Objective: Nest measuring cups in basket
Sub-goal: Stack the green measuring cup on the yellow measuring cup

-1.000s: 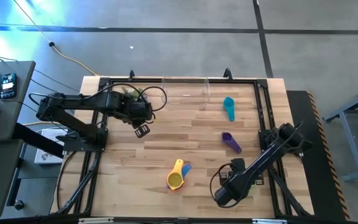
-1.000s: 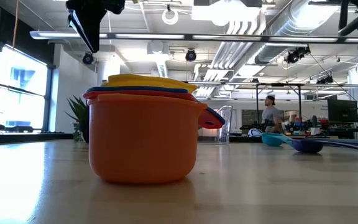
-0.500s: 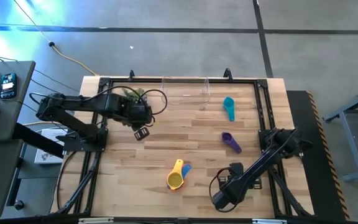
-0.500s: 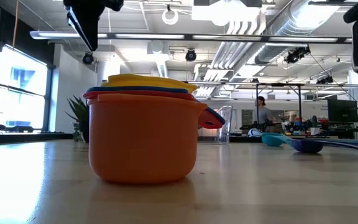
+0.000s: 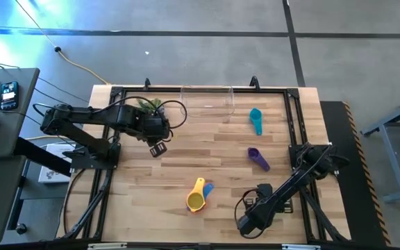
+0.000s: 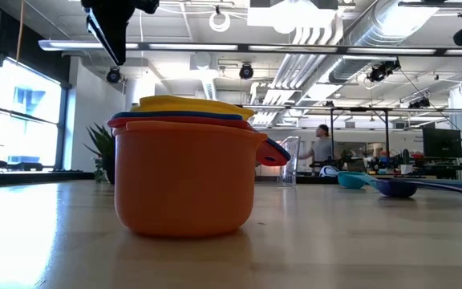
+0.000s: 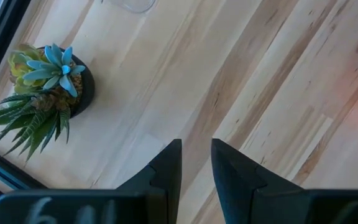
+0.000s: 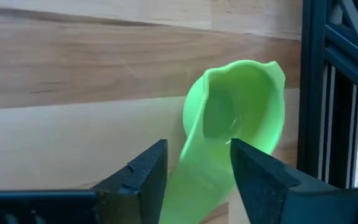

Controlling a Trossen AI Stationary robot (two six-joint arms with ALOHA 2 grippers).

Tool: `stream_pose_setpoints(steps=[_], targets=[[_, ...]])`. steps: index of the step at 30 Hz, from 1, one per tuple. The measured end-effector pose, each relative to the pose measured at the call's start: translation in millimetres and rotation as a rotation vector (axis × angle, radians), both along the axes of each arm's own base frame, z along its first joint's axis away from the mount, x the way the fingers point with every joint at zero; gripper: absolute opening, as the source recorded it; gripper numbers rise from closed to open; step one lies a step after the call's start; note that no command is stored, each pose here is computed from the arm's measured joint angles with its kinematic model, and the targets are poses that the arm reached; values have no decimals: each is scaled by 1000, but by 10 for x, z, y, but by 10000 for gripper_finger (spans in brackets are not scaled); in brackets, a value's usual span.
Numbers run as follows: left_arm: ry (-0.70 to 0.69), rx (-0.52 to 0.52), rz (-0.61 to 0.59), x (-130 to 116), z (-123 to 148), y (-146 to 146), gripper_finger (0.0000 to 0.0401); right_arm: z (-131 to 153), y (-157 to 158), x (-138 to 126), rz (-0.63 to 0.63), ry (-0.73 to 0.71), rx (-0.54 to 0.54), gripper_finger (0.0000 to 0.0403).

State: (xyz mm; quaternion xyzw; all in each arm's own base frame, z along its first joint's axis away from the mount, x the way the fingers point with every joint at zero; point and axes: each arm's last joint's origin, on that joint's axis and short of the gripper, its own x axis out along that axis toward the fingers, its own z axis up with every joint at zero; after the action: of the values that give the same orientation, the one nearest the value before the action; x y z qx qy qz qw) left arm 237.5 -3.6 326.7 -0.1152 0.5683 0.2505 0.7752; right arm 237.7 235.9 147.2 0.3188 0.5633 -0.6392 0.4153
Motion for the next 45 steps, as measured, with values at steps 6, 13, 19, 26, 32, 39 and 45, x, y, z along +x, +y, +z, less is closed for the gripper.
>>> stream_pose_setpoints(steps=[6, 13, 19, 26, 32, 39, 45], targets=[[0, 0, -1, 0, 1, 0, 78, -124, 7, -10, -3, -21, 55, 90], [1, 1, -2, 0, 1, 0, 78, -97, 2, -7, 45, -40, 71, 11], [0, 1, -2, 0, 2, 0, 78, 54, -57, -6, 163, -109, 49, 8], [-6, 1, -2, 6, 3, 0, 78, 351, -332, 52, 269, -143, -2, 5], [-43, 2, -12, 44, 13, 8, 78, 691, -791, 156, 367, -156, -35, 3], [-99, 5, 10, 97, 30, 87, 78, 1014, -1437, 256, 489, -151, -46, 3], [-98, -4, 48, 94, 29, 186, 78, 1047, -1877, 458, 745, -166, 45, 3]])
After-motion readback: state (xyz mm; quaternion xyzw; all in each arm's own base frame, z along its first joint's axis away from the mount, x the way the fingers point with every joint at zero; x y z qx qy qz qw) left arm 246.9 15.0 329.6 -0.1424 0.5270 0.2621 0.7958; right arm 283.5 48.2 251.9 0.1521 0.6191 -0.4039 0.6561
